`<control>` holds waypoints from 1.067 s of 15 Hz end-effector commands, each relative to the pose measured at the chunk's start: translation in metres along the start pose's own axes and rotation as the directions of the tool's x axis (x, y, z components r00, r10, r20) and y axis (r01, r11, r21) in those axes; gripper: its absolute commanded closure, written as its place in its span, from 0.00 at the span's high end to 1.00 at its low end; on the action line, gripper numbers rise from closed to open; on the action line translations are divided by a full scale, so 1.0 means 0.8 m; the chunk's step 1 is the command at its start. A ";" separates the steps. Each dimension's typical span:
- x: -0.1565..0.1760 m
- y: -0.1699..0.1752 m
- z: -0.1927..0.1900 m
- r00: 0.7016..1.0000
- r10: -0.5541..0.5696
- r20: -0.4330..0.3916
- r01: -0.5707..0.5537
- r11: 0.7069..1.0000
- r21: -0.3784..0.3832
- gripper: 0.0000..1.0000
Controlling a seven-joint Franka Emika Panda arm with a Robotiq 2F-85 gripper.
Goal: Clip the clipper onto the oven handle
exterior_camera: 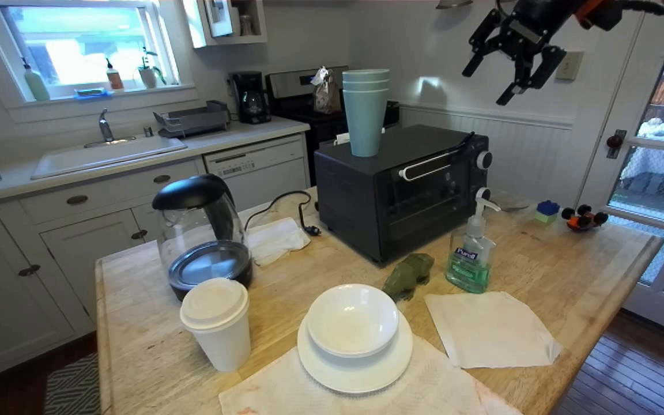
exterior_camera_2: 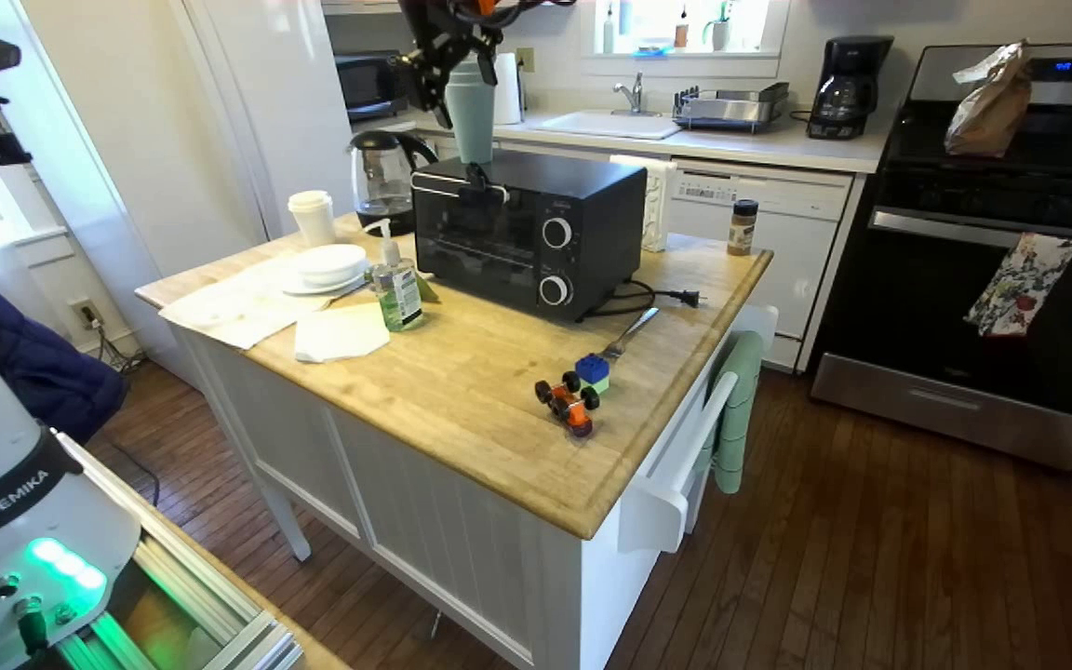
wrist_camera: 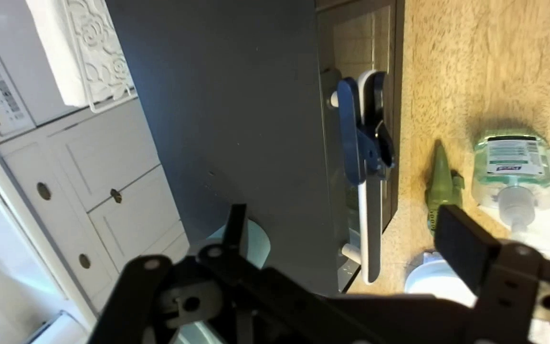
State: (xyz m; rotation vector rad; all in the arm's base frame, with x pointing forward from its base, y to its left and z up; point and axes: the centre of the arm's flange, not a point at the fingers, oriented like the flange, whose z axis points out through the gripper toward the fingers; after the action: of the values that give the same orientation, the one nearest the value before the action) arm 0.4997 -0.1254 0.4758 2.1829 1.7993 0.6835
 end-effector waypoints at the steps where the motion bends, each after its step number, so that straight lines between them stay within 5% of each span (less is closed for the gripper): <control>1: 0.010 0.006 -0.051 0.991 0.124 0.055 -0.124 0.992 -0.002 1.00; 16: 0.044 -0.010 -0.091 0.890 0.433 0.145 -0.434 0.901 -0.026 1.00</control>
State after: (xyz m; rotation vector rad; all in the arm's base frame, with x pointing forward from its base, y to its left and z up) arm 0.4757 -0.1132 0.5344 2.5477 1.3072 0.6506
